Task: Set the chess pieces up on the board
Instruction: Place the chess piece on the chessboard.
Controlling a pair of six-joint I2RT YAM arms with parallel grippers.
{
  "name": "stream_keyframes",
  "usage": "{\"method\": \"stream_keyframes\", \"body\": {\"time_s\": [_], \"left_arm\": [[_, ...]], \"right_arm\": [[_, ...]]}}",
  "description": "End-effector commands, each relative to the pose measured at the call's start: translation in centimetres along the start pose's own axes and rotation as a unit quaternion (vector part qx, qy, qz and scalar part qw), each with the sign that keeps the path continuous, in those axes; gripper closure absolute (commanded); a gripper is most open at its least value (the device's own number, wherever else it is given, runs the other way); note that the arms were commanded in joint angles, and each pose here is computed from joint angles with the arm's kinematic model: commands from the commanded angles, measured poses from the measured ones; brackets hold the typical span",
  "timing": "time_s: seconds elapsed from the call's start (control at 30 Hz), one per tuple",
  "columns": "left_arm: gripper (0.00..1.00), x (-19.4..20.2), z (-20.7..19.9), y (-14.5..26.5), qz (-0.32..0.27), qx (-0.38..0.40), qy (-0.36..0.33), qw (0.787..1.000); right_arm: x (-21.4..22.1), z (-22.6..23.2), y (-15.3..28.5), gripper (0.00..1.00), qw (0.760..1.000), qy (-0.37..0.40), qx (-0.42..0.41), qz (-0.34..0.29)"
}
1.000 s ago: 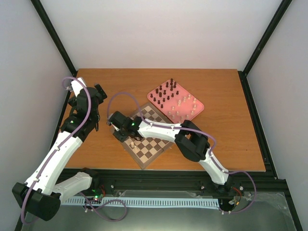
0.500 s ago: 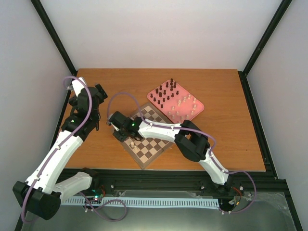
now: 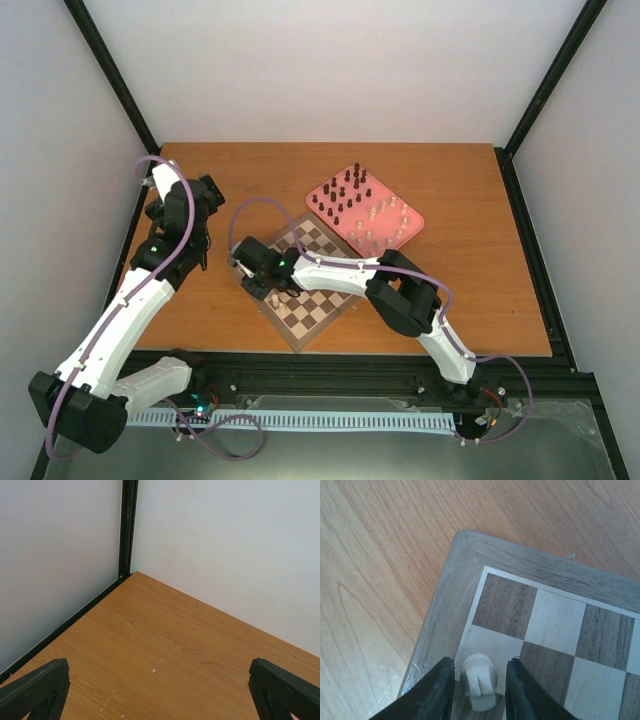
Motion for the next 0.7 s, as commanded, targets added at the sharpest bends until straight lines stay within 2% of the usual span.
{"method": "stream_keyframes", "body": {"time_s": [0.0,0.13,0.2,0.27,0.33,0.37,0.53,0.6,0.67], "left_arm": [[0.00,-0.4,0.2,-0.1,-0.010,-0.009,0.007,1.000],[0.00,-0.4,0.2,0.0,-0.011,-0.009,0.008,1.000],[0.00,-0.5,0.2,0.0,-0.011,-0.008,0.008,1.000],[0.00,-0.4,0.2,0.0,-0.011,-0.009,0.008,1.000],[0.00,-0.4,0.2,0.0,-0.012,-0.010,0.008,1.000],[0.00,-0.4,0.3,0.0,-0.012,-0.011,0.008,1.000],[0.00,-0.5,0.3,0.0,-0.012,-0.011,0.007,1.000],[0.00,-0.5,0.3,0.1,-0.012,-0.012,0.008,1.000],[0.00,-0.5,0.3,0.1,-0.012,-0.011,0.008,1.000]], "right_arm": [[-1.3,0.2,2.1,0.70,0.999,-0.002,-0.011,-0.033],[-1.6,0.3,2.4,0.68,0.999,0.000,-0.015,-0.041],[-2.0,0.4,2.9,0.62,0.999,0.003,-0.016,-0.051],[-2.4,0.4,3.6,0.61,0.998,0.007,-0.014,-0.062],[-2.8,0.3,4.4,0.45,0.997,0.010,-0.011,-0.074],[-2.9,0.2,4.9,0.40,0.997,0.012,-0.008,-0.080],[-3.5,-0.4,8.2,0.37,0.992,0.013,0.012,-0.123],[-3.8,-1.5,9.6,0.28,0.989,0.005,0.034,-0.142],[-4.1,-3.5,11.3,0.27,0.985,-0.016,0.061,-0.161]]}}
Point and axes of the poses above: each gripper's point midway between its finger pads, its own y axis back along the fingers, its own z axis along the line the jaws close on, x = y × z, the point moved 10 cm from there along y, back along the fingers, and after that the axes turned 15 degrees about -y, right-handed, at the moved point
